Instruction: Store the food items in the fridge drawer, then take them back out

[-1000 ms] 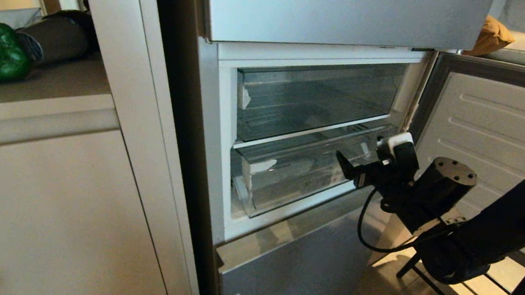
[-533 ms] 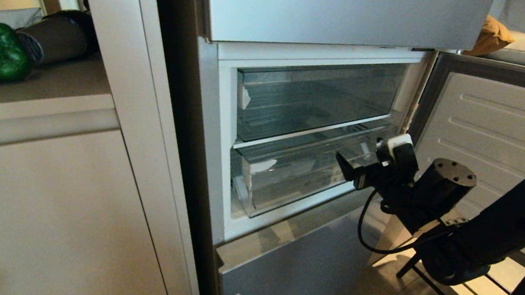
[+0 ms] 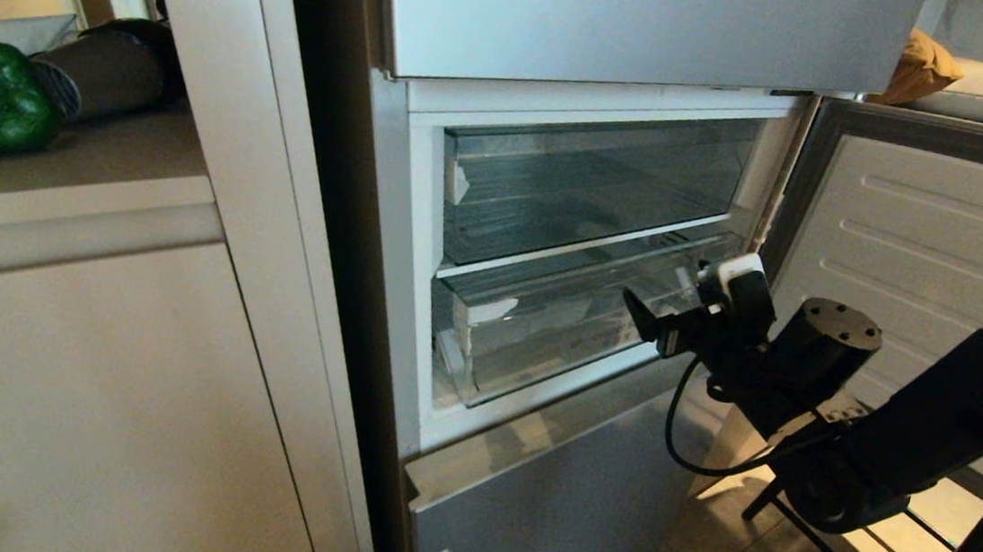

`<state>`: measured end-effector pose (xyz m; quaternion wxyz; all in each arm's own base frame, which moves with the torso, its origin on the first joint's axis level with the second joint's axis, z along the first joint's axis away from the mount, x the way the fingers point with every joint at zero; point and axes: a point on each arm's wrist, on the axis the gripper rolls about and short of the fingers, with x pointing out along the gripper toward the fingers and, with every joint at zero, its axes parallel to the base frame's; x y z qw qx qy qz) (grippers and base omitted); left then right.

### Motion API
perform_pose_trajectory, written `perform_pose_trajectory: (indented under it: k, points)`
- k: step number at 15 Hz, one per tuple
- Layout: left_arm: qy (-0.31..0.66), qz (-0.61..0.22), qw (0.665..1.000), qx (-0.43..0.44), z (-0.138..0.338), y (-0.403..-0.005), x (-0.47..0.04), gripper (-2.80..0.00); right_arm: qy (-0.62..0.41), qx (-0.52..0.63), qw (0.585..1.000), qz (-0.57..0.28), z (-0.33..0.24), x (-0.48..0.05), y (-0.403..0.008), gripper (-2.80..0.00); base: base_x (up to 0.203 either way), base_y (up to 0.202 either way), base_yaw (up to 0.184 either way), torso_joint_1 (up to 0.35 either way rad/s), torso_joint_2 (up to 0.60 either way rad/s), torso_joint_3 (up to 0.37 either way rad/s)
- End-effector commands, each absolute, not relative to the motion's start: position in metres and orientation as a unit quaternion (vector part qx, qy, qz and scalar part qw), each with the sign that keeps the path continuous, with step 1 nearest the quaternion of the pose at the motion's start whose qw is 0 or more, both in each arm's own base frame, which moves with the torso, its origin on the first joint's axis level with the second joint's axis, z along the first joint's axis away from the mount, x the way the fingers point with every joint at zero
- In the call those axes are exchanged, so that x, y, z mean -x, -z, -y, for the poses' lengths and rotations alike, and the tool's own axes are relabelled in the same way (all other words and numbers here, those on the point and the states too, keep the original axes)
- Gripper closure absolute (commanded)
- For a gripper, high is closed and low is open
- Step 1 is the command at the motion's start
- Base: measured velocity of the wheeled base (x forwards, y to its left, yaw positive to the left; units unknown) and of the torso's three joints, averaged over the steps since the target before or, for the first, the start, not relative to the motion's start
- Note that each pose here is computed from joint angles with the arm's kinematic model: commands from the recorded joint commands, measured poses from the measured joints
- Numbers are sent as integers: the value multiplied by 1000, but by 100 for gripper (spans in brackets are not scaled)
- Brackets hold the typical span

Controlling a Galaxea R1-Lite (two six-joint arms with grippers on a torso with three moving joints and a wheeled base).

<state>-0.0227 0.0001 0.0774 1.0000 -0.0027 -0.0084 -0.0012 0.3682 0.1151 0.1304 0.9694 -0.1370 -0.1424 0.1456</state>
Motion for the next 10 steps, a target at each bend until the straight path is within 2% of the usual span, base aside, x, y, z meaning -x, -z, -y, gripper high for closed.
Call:
perform_pose_trajectory:
  k: [1, 10]
  points:
    - [1, 5, 1000, 3, 0, -76, 22, 0, -145, 137, 969, 144, -116, -372, -127, -280, 0, 0, 0, 0, 0, 0]
    - [1, 5, 1000, 3, 0, -76, 22, 0, -144, 137, 969, 146, -119, -384, -127, -280, 0, 0, 0, 0, 0, 0]
